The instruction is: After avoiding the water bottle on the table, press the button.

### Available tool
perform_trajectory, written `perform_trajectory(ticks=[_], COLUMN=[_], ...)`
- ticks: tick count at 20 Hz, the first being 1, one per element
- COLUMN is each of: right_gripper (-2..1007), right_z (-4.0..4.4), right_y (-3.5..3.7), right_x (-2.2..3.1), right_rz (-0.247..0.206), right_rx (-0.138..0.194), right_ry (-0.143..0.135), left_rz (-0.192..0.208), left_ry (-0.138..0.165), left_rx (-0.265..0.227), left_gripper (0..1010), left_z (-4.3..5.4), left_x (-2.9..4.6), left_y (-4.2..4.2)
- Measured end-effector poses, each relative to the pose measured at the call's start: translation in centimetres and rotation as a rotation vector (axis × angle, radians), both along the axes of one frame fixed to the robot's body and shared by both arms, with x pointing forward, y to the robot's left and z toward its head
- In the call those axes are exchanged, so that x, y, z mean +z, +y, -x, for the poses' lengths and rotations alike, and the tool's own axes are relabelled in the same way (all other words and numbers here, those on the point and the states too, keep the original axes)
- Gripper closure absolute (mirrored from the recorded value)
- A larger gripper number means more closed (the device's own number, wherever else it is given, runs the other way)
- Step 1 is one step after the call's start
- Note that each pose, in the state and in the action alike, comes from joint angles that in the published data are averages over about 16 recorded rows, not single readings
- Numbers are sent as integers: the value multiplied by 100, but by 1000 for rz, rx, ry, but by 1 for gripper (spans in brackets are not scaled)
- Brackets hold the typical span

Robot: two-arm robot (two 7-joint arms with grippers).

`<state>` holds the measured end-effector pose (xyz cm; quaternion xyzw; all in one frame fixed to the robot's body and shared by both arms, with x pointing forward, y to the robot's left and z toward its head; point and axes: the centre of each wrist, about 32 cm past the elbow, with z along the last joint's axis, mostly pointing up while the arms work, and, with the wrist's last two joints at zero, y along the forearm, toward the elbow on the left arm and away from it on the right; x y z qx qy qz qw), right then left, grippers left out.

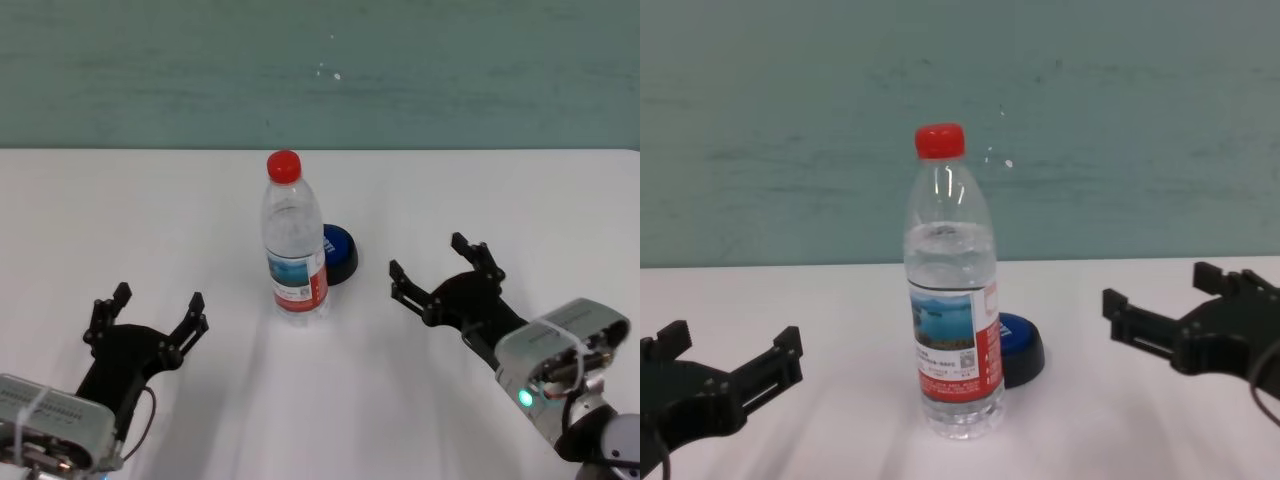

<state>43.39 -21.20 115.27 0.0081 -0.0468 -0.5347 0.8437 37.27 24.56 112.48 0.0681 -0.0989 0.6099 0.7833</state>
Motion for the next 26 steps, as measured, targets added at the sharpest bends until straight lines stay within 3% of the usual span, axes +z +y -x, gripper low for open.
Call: perform_trajectory(ticks=[6,12,18,26], right_gripper=[1,1,1,1], right_z=[142,234,270,263], right_y=[-52,-85,-79,-64], right_x=[-146,-242,-274,-289], right_rz=[-74,-116,-106,-96], right_rx=[-48,-96,-119,-118], right_ry=[-8,-14,-7,0], left_rz=[0,0,0,0], left_ry=[0,0,0,0], left_rx=[0,0,0,0], left_gripper=[10,10,10,10], left_z=[0,0,0,0], left_x=[0,0,0,0], left_y=[0,0,0,0])
